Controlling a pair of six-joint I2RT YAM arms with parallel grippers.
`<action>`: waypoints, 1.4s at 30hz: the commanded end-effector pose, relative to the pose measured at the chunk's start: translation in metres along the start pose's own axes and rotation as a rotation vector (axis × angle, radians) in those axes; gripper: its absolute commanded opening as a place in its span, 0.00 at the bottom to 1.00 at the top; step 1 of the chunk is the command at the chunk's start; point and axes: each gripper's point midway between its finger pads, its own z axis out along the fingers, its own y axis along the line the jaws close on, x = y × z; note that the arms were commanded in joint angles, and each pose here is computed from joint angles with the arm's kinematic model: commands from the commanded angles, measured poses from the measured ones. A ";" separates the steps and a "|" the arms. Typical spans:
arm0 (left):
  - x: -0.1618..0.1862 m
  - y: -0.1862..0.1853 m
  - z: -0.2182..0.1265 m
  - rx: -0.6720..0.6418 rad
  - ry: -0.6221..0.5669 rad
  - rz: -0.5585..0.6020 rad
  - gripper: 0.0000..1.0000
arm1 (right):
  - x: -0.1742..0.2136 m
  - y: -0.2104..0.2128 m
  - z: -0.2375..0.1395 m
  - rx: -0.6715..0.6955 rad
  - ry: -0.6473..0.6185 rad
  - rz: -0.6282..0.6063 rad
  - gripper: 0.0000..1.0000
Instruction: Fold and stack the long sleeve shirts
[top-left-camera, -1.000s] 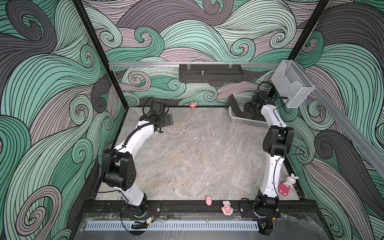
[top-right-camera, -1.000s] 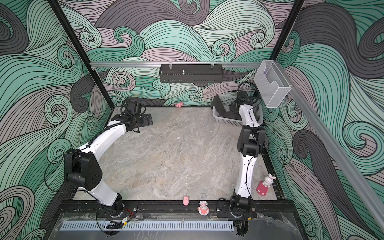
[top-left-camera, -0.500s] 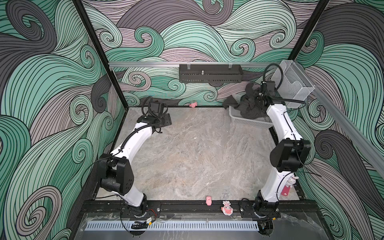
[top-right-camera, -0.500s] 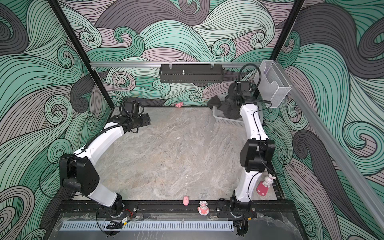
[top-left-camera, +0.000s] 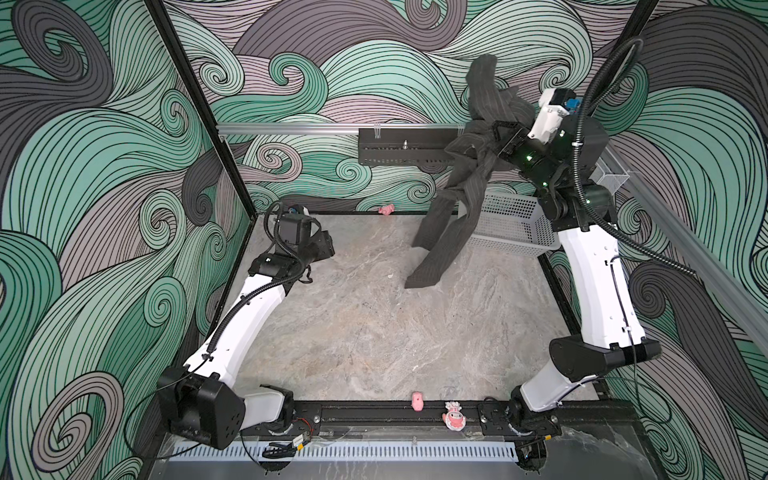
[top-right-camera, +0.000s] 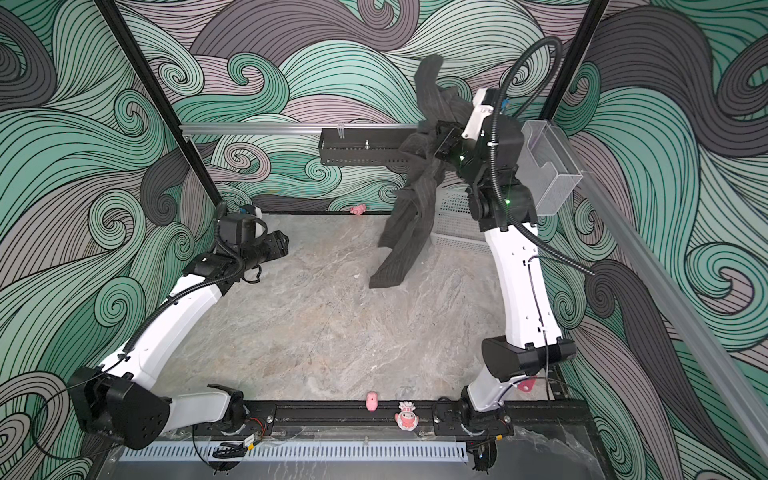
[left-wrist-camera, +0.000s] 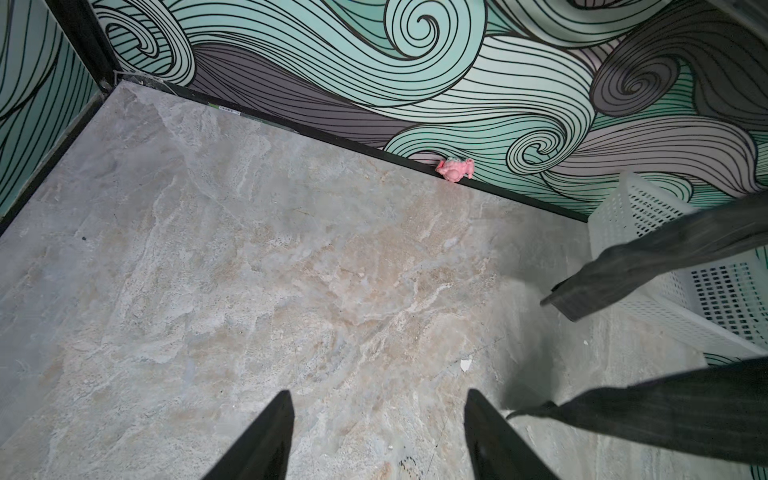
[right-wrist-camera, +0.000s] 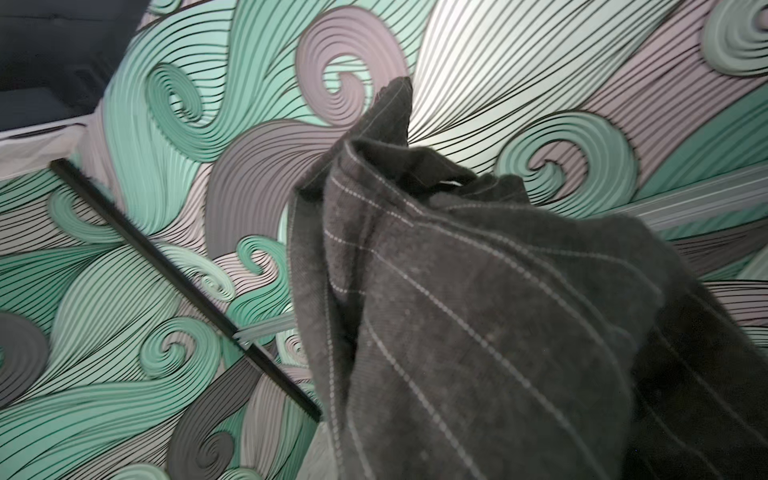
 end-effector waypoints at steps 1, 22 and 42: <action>-0.012 0.006 -0.019 -0.008 -0.056 -0.030 0.68 | 0.039 0.028 0.015 -0.087 0.113 -0.021 0.00; 0.043 0.024 -0.027 0.015 0.100 -0.030 0.83 | 0.322 -0.025 0.011 0.106 0.622 0.009 0.20; 0.175 -0.034 0.055 0.343 0.509 -0.391 0.78 | 0.418 -0.043 -0.051 0.336 0.974 -0.301 0.70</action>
